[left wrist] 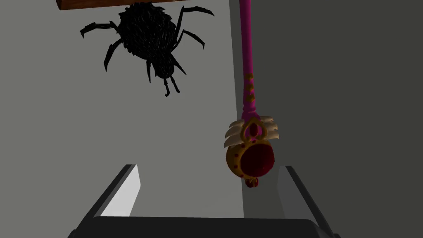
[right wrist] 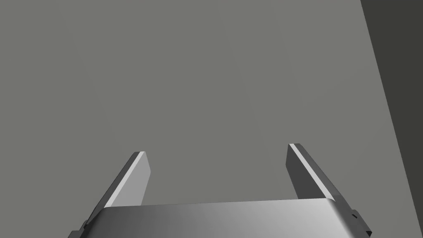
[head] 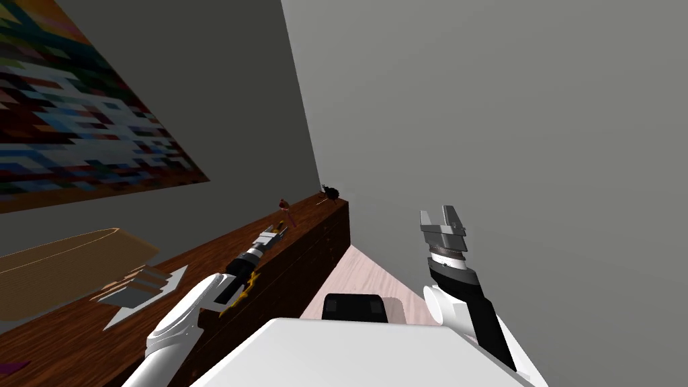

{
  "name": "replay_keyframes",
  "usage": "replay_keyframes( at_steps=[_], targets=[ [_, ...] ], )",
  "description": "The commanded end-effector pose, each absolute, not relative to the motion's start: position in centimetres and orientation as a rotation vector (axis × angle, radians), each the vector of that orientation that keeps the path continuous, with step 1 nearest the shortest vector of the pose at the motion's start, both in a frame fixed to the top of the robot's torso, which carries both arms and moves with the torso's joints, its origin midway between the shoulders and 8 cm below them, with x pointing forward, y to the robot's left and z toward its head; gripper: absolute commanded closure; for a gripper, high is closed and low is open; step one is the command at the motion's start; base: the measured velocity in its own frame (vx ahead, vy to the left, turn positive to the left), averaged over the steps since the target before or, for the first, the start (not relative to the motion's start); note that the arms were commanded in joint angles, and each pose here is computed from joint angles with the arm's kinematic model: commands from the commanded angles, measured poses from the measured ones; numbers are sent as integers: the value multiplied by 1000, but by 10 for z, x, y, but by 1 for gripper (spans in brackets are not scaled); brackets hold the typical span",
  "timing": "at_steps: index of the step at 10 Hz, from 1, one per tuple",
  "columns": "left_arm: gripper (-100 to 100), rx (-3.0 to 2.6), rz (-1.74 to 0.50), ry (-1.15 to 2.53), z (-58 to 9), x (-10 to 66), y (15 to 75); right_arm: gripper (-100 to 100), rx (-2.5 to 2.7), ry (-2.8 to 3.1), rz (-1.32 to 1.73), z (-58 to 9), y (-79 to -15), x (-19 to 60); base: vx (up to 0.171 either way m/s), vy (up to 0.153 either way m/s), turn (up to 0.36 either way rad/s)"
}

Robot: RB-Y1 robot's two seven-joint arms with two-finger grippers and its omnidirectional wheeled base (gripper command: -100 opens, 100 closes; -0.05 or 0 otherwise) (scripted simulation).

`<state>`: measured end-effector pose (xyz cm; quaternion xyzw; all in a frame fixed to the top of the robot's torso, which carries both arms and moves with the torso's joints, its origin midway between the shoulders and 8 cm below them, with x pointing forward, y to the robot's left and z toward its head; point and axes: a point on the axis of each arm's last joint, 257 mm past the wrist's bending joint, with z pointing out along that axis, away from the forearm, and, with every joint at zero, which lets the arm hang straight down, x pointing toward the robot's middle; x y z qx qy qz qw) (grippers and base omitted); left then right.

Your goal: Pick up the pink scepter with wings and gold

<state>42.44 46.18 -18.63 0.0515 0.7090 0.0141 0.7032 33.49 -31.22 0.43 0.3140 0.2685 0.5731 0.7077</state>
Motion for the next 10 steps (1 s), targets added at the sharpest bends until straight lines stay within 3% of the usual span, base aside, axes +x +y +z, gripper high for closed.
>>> replay_keyframes(
  at_steps=[1, 7, 8, 9, 10],
  targets=[
    [-100, 123, -3, 1561, -184, 428, 453, 0, 697, 596, 1273, 4, -312, 335, 193, 85, 104],
    [-100, 146, -86, 1512, -176, 435, 429, 0, 697, 596, 1273, 4, -312, 335, 168, 36, 108],
    [0, 148, -89, 1510, -176, 435, 428, 0, 697, 596, 1273, 4, -312, 335, 15, 3, -4],
    [-100, 148, -126, 1511, -185, 450, 413, 0, 697, 596, 1273, 4, -312, 335, -32, 10, 167],
    [-100, 143, -127, 1508, -185, 456, 415, 0, 697, 596, 1273, 4, -312, 335, -51, -3, 86]
  ],
)
